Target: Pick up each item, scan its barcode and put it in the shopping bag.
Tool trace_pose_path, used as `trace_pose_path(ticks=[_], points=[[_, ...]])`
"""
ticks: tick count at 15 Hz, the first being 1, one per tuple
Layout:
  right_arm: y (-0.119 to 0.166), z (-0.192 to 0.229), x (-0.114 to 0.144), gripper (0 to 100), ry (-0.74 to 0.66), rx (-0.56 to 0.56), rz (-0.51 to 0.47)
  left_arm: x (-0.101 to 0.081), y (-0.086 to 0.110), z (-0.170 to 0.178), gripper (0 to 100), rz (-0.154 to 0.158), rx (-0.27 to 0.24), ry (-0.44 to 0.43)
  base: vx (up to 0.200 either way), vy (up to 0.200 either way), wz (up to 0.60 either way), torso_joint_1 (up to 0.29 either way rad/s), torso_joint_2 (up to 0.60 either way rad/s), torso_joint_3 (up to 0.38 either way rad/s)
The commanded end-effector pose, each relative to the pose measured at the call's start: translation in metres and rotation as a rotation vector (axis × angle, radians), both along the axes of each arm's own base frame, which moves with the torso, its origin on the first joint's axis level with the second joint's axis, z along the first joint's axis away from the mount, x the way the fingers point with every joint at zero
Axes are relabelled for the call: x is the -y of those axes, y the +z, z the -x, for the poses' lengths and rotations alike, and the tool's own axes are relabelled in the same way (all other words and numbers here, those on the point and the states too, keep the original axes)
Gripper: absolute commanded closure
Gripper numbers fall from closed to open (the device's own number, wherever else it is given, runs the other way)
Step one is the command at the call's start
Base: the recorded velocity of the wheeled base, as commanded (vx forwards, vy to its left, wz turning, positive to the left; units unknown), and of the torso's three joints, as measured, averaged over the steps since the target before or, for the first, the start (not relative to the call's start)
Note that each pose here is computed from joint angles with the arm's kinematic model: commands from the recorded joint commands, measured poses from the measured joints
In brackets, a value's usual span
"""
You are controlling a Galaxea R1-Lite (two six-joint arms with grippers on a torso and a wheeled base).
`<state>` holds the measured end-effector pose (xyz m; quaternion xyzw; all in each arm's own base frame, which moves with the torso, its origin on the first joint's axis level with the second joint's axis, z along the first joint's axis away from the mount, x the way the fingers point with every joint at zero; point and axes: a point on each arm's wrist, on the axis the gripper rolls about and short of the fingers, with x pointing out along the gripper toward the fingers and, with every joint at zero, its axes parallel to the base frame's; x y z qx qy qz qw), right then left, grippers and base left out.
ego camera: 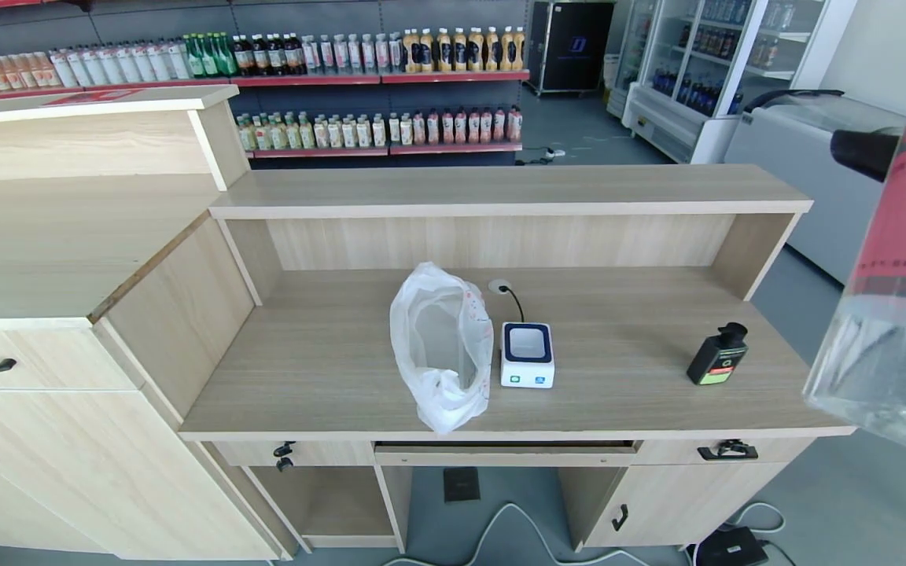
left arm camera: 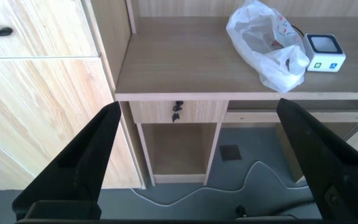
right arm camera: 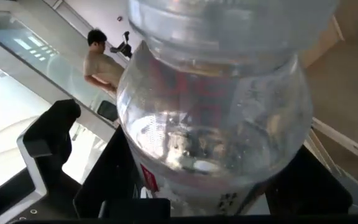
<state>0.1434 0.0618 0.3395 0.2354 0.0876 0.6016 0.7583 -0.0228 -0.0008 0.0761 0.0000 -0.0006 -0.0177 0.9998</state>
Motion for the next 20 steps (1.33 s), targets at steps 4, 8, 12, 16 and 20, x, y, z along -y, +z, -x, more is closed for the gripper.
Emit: trace_pose_path(ticks=[4, 8, 12, 16, 20], points=[[-0.006, -0.004, -0.006, 100, 0.071, 0.037, 0.029, 0.000, 0.000, 0.000, 0, 0.000, 0.000, 0.000, 0.000, 0.000, 0.00, 0.000, 0.00, 0.000], [-0.025, 0.000, -0.011, 100, 0.101, 0.070, 0.067, 0.000, 0.000, 0.000, 0, 0.000, 0.000, 0.000, 0.000, 0.000, 0.00, 0.000, 0.00, 0.000], [-0.032, -0.001, -0.012, 100, 0.096, 0.075, 0.081, 0.000, 0.000, 0.000, 0, 0.000, 0.000, -0.001, 0.000, 0.000, 0.00, 0.000, 0.00, 0.000], [-0.031, -0.002, -0.012, 100, 0.099, 0.069, 0.081, 0.000, 0.000, 0.000, 0, 0.000, 0.000, 0.000, 0.000, 0.000, 0.00, 0.000, 0.00, 0.000], [-0.032, 0.000, -0.014, 100, 0.116, 0.069, 0.081, 0.000, 0.000, 0.000, 0, 0.000, 0.000, -0.001, 0.000, 0.000, 0.00, 0.000, 0.00, 0.000]])
